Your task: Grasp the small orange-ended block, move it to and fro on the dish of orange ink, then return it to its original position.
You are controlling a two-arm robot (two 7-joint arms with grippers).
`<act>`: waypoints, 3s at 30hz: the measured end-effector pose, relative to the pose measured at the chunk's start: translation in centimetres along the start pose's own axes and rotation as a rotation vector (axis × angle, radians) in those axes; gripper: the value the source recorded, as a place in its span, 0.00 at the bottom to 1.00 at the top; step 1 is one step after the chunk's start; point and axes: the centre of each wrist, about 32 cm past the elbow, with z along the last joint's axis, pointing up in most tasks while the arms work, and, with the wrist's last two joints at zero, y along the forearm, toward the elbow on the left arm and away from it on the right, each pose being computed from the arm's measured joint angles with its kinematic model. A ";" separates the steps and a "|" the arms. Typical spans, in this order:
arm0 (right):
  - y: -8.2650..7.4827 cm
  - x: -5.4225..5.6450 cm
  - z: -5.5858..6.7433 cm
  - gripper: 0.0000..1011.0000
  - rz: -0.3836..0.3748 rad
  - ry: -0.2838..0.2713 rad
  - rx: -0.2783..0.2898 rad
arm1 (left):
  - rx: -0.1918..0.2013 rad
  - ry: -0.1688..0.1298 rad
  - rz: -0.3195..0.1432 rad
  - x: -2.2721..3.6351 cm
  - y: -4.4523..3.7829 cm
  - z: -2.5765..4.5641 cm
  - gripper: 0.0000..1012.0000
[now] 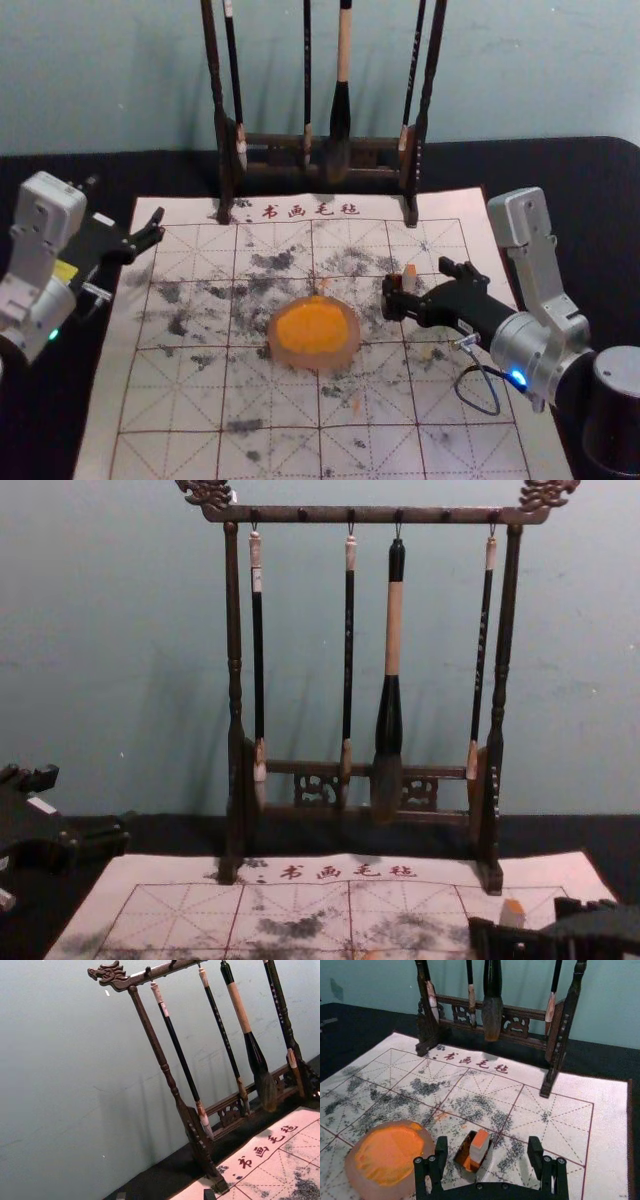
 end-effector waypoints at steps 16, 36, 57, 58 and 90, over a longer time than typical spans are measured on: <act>0.4 -0.1 0.1 0.99 -0.001 -0.002 0.003 | 0.000 0.000 0.000 0.00 0.00 0.00 0.99; 0.3 -0.1 0.1 0.56 -0.002 0.000 0.002 | 0.000 0.000 0.000 0.00 0.00 0.00 0.99; 0.3 -0.1 0.1 0.12 -0.001 0.002 0.003 | 0.000 0.000 0.000 0.00 0.00 0.00 0.99; 0.3 -0.1 0.1 0.12 -0.001 0.002 0.003 | 0.000 0.000 0.000 0.00 0.00 0.00 0.99; -1.0 3.8 3.3 0.12 0.213 -0.112 0.274 | 0.000 0.000 0.000 0.00 0.00 0.00 0.99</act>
